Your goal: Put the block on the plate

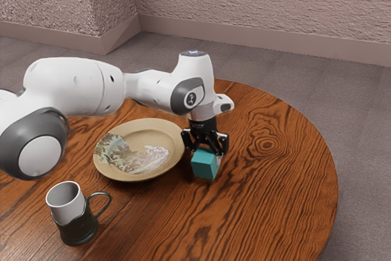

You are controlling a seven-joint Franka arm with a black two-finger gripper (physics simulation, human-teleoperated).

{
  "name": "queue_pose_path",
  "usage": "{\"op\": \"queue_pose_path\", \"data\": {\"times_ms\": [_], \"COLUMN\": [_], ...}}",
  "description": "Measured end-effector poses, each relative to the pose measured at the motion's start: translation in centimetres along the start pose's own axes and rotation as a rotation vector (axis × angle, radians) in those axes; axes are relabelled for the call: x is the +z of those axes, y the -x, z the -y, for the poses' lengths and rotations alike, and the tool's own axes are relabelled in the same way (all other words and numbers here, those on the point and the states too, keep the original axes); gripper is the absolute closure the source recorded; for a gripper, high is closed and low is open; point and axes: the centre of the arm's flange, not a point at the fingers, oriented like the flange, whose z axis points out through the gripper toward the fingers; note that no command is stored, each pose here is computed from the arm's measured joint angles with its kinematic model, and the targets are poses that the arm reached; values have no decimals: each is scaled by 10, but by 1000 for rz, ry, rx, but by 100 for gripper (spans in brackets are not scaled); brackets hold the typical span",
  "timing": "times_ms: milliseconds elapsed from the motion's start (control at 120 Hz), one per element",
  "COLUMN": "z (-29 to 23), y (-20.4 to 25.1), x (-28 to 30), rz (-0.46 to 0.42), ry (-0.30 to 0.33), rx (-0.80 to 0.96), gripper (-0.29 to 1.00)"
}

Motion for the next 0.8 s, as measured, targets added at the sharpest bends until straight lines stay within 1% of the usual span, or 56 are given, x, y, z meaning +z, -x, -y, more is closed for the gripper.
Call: {"op": "queue_pose_path", "data": {"times_ms": [242, 333, 408, 492, 633, 800], "z": [-8, 7, 35, 77, 150, 204], "y": [7, 0, -7, -15, -25, -24], "x": [-80, -108, -116, -121, -114, -95], "rz": [-68, -88, -79, -69, -41, 8], "ry": [-21, -34, -34, -43, -57, -57], "rx": [34, 24, -2, -46, -126, -182], "gripper": [31, 30, 30, 30, 31, 31]}}
